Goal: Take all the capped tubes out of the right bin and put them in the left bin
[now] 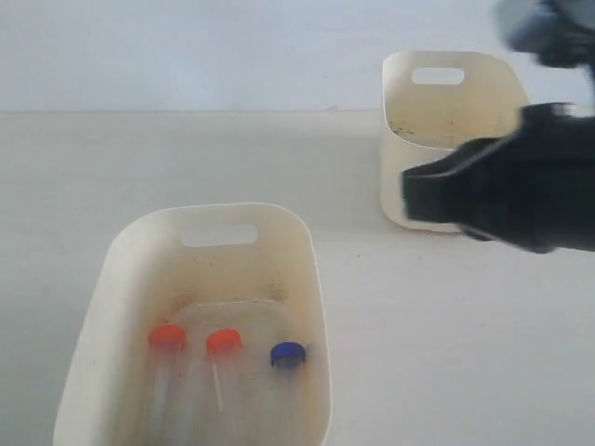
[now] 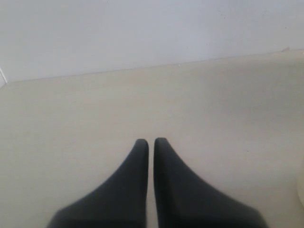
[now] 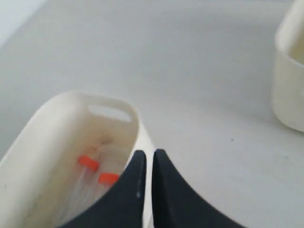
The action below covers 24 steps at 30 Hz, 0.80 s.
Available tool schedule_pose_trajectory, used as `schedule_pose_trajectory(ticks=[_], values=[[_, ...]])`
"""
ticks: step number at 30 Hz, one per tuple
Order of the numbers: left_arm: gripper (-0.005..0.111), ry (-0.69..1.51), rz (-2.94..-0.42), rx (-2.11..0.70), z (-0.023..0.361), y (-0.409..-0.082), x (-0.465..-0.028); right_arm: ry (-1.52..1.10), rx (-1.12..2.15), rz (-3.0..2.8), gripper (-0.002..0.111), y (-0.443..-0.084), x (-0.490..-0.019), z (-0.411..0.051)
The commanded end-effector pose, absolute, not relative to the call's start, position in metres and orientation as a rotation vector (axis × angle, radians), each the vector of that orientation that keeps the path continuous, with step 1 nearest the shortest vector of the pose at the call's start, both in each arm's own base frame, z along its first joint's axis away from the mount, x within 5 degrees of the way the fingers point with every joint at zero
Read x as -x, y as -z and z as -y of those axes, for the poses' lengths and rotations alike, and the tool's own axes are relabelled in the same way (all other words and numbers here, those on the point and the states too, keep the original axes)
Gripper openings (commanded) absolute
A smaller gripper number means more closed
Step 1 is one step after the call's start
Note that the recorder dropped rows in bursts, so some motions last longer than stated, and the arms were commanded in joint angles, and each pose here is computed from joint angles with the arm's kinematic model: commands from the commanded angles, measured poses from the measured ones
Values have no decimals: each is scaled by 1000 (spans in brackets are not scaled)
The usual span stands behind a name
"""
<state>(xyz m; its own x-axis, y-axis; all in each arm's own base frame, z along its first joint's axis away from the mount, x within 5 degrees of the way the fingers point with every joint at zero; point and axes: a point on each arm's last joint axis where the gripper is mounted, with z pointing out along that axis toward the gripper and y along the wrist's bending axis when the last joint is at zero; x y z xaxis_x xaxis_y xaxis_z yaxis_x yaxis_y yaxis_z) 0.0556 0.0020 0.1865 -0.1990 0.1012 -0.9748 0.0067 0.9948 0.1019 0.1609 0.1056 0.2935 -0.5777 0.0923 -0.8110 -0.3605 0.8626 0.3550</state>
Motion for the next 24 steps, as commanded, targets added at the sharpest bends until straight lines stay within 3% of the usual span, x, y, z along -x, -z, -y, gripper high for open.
schedule_pose_trajectory(ticks=[1, 7, 15, 24], values=[[4, -71, -1750, -65, -2, -189, -56, -671, -153, -1961, 4, -275, -129, -56], [4, -71, -1750, -65, -2, -189, -56, -590, -355, -1770, 4, -244, -86, -19], [4, -71, -1750, -65, -2, -189, -56, -494, -458, -1589, 4, -213, -59, -4], [4, -71, -1750, -65, -2, -189, -56, -257, -253, -1793, 4, -184, -54, -4]])
